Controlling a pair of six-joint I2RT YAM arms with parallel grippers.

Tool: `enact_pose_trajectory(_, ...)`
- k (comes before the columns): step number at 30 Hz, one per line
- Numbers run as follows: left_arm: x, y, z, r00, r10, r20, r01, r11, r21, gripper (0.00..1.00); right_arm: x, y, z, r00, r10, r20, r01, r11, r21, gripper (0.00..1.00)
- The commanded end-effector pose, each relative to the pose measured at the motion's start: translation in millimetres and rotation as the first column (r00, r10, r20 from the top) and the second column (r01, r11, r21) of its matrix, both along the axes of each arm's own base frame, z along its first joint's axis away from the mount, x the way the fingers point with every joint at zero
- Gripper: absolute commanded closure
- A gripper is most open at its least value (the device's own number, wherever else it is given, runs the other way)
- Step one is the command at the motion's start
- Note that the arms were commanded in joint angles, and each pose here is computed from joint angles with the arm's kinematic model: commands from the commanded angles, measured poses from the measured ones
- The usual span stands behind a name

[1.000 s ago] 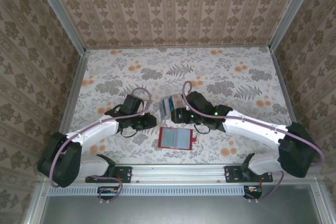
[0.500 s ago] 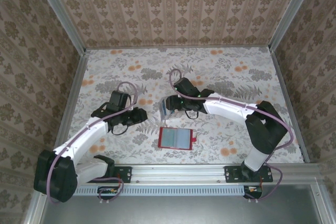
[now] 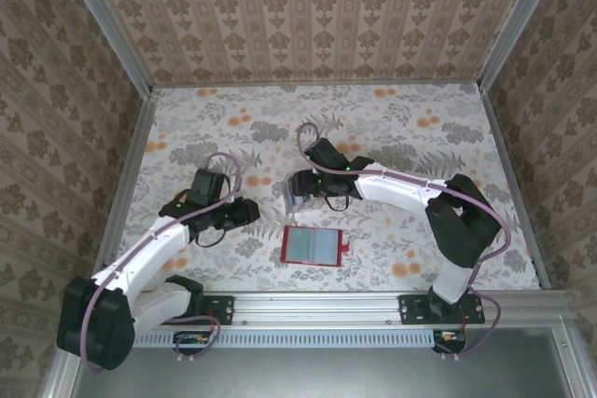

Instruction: Put the credit cards into the card holder

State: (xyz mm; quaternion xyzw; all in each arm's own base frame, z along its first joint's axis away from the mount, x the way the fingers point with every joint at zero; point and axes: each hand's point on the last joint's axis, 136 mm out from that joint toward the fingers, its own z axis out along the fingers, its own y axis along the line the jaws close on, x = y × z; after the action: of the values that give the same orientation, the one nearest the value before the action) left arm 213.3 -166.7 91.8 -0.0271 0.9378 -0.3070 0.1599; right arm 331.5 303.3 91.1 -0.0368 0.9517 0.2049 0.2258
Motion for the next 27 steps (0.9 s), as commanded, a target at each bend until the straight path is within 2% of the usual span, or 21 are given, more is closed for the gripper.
enact_pose_trajectory(1, -3.1, 1.1, 0.4, 1.000, 0.016, -0.016, -0.016, 1.000, -0.017, 0.69, 5.0, -2.0, -3.1, 0.999, -0.034, -0.003, 0.034, 0.999, -0.035, 0.34)
enact_pose_trajectory(6, -3.4, 2.7, 7.1, 1.000, 0.023, -0.011, -0.023, 1.000, -0.014, 0.69, 0.6, 14.8, -13.3, 0.999, 0.005, -0.054, -0.004, 1.000, 0.021, 0.34)
enact_pose_trajectory(10, -3.2, 6.3, 6.7, 1.000, 0.026, -0.008, -0.026, 1.000, 0.012, 0.68, -4.3, 42.7, 6.1, 0.995, 0.078, -0.062, -0.065, 0.980, 0.189, 0.35)
enact_pose_trajectory(16, -3.4, 2.3, -0.7, 0.999, 0.013, -0.035, -0.013, 1.000, 0.002, 0.68, -1.5, 53.5, 27.0, 0.992, 0.101, -0.072, -0.067, 0.928, 0.367, 0.38)
enact_pose_trajectory(23, -3.1, -5.5, -3.4, 0.999, 0.013, -0.047, -0.015, 0.999, -0.051, 0.68, -5.2, 56.6, 18.2, 0.988, 0.109, -0.110, -0.053, 0.907, 0.419, 0.56)
enact_pose_trajectory(27, -5.4, -3.6, -3.3, 0.999, 0.023, -0.045, -0.025, 0.998, -0.053, 0.68, -5.7, 50.1, 14.6, 0.990, 0.085, -0.111, -0.035, 0.919, 0.393, 0.68)
